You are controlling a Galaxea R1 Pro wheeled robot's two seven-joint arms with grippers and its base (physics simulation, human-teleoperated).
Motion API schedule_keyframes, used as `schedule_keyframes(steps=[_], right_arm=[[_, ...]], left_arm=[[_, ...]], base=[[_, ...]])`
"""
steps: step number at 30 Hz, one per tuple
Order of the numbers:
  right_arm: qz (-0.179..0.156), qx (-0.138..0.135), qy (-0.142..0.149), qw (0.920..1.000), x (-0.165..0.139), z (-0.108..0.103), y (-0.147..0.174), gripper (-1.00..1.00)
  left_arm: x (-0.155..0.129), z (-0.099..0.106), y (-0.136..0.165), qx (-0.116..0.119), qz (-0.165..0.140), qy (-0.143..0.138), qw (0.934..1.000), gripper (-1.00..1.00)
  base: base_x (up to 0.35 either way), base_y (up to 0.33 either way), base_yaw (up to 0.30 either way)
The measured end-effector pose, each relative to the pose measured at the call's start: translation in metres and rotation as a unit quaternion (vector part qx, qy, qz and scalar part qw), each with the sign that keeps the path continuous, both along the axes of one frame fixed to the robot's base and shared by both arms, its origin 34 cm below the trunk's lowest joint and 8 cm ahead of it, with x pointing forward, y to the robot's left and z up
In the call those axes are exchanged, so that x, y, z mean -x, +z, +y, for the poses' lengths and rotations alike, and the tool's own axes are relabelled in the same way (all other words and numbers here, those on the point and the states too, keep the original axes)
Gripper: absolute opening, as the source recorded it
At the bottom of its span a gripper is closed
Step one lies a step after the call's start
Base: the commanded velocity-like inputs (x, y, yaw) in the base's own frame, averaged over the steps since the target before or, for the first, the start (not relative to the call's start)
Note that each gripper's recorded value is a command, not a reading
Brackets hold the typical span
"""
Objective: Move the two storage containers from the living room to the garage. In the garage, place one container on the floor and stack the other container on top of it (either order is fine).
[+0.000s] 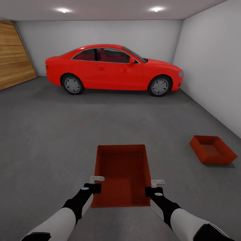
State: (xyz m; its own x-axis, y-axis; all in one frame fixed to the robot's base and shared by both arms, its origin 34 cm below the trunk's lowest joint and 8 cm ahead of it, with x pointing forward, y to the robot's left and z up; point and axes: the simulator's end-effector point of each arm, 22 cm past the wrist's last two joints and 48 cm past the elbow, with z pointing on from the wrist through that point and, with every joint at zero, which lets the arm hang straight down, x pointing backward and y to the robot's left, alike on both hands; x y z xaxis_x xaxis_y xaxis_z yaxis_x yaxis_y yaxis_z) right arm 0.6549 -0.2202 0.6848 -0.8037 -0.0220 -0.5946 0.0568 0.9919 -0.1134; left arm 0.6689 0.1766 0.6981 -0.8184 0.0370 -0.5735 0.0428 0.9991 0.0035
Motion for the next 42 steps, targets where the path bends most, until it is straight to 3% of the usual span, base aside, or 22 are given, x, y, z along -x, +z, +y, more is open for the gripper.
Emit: schedule_keyframes(steps=[42], right_arm=[[0.000, 0.000, 0.000, 1.0000, 0.0000, 0.0000, 0.0000, -1.00]], left_arm=[[0.0002, 0.0000, -0.0002, 0.000, 0.000, 0.000, 1.0000, -1.00]], base=[[0.324, 0.000, 0.000]])
